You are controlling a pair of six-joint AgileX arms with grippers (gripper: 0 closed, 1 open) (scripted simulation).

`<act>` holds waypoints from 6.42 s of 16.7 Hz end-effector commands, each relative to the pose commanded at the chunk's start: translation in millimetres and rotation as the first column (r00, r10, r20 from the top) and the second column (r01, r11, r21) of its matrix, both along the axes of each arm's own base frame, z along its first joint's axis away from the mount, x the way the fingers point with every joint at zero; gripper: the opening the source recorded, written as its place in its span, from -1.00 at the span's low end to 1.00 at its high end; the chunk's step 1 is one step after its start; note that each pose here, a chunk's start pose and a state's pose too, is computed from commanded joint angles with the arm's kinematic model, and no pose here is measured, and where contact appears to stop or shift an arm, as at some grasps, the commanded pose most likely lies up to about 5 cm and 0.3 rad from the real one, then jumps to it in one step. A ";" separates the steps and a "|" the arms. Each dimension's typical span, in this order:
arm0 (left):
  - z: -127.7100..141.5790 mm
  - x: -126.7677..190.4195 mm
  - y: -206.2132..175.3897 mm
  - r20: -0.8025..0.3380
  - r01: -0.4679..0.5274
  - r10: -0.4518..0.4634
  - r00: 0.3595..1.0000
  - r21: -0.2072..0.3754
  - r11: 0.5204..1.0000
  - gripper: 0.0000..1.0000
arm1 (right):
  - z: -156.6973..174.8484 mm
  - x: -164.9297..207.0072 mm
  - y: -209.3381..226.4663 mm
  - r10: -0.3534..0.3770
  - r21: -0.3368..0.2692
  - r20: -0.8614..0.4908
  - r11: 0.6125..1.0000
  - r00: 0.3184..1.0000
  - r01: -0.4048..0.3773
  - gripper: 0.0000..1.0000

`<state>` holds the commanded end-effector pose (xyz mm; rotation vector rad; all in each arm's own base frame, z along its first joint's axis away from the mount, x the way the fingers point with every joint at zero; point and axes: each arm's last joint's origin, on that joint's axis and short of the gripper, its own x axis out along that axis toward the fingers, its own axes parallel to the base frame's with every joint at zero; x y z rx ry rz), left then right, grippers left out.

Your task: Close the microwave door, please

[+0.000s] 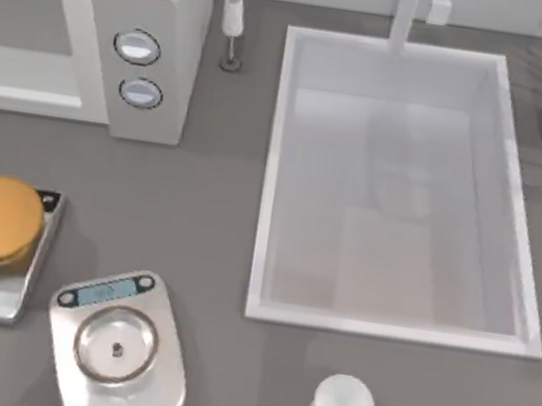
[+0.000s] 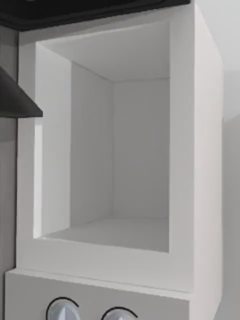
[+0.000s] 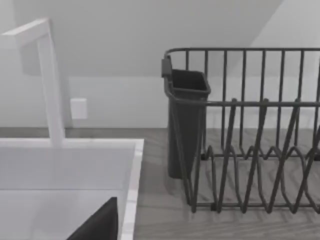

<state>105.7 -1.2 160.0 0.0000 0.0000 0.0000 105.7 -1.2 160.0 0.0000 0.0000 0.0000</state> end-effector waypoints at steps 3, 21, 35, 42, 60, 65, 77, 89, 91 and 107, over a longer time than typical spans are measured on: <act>0.0 0.0 0.0 0.000 0.000 0.000 1.000 0.000 1.000 0.70 | 0.0 0.0 0.0 0.000 0.000 0.000 1.000 1.000 0.000 1.00; 0.0 0.0 0.0 0.000 0.000 0.000 1.000 0.000 1.000 -1.00 | 0.0 0.0 0.0 0.000 0.000 0.000 1.000 1.000 0.000 1.00; -2.3 0.5 -12.9 0.005 0.000 0.000 1.000 -0.002 1.000 -1.00 | 0.0 0.0 0.0 0.000 0.000 0.000 1.000 1.000 0.000 1.00; -9.7 12.4 -10.0 0.001 0.000 0.000 1.000 -0.001 1.000 -1.00 | 0.0 0.0 0.0 0.000 0.000 0.000 1.000 1.000 0.000 1.00; 17.4 24.2 -8.5 0.008 -0.003 0.003 1.000 -0.002 1.000 -1.00 | 0.0 0.0 0.0 0.000 0.000 0.000 1.000 1.000 0.000 1.00; 22.0 28.1 -4.5 -0.024 -0.015 0.015 1.000 0.034 0.999 -1.00 | 0.0 0.0 0.0 0.000 0.000 0.000 1.000 1.000 0.000 1.00; 95.3 93.5 179.2 -0.601 -0.044 0.195 0.775 0.257 0.965 -1.00 | 0.0 0.0 0.0 0.000 0.000 0.000 1.000 1.000 0.000 1.00; 84.0 86.8 285.1 -0.707 0.020 -0.014 0.707 0.000 1.000 -1.00 | 0.0 0.0 0.0 0.000 0.000 0.000 1.000 1.000 0.000 1.00; 83.4 87.8 284.0 -0.708 0.023 -0.014 0.706 0.003 1.000 -1.00 | 0.0 0.0 0.0 0.000 0.000 0.000 1.000 1.000 0.000 1.00; -14.3 88.2 283.2 -0.706 0.024 -0.016 0.708 0.002 1.000 -1.00 | 0.0 0.0 0.0 0.000 0.000 0.000 1.000 1.000 0.000 1.00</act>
